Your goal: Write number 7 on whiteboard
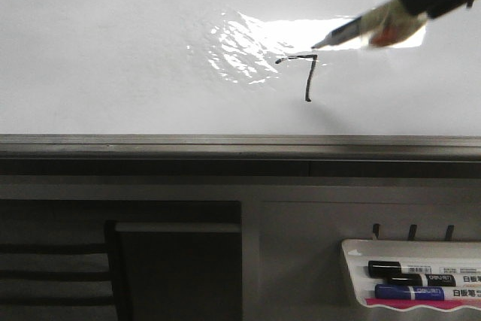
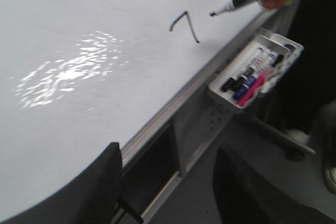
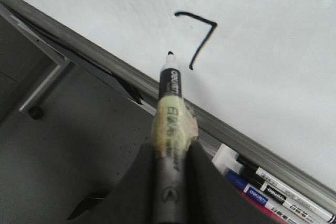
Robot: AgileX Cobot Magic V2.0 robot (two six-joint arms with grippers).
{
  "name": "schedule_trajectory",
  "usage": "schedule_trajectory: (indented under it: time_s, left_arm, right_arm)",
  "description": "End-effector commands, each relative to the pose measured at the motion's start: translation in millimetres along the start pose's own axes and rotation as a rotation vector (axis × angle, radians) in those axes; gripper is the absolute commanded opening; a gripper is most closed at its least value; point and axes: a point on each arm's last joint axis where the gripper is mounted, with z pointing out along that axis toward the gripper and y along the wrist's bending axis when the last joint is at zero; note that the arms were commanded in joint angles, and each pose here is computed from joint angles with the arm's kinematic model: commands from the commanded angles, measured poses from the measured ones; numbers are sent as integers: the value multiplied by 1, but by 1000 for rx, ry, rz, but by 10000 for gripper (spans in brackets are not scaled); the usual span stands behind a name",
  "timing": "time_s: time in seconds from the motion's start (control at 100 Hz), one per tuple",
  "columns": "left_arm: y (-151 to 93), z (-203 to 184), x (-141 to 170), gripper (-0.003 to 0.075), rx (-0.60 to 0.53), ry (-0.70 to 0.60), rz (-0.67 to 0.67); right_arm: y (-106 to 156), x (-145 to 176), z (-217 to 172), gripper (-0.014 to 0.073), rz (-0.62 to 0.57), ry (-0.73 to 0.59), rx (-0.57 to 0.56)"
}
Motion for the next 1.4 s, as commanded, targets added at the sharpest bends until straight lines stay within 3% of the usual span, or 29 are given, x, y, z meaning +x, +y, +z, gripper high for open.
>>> schedule_trajectory:
  time_s: [0.0, 0.13, 0.26, 0.44, 0.74, 1.11, 1.39]
  left_arm:
    - [-6, 6, -23, 365, 86, -41, 51]
    - [-18, 28, -37, 365, 204, -1, 149]
    - [-32, 53, -49, 365, 284, 38, 261]
    - [-54, 86, -68, 365, 371, 48, 382]
    - [-83, 132, -97, 365, 398, -24, 456]
    - [-84, 144, -104, 362, 366, -57, 453]
    - [-84, 144, -104, 134, 366, -57, 453]
  right_arm:
    - [9, -14, -32, -64, -81, -84, -14]
    - [17, -17, -49, -64, -270, -43, -50]
    - [22, -11, -54, -64, -578, 32, -119]
    - [24, -12, -54, -64, -769, -3, -139]
    - [24, -14, -54, -64, -770, -25, -129]
    - [24, -14, -54, -64, -770, -25, -129]
    - [25, -14, -54, -64, -763, -30, -141]
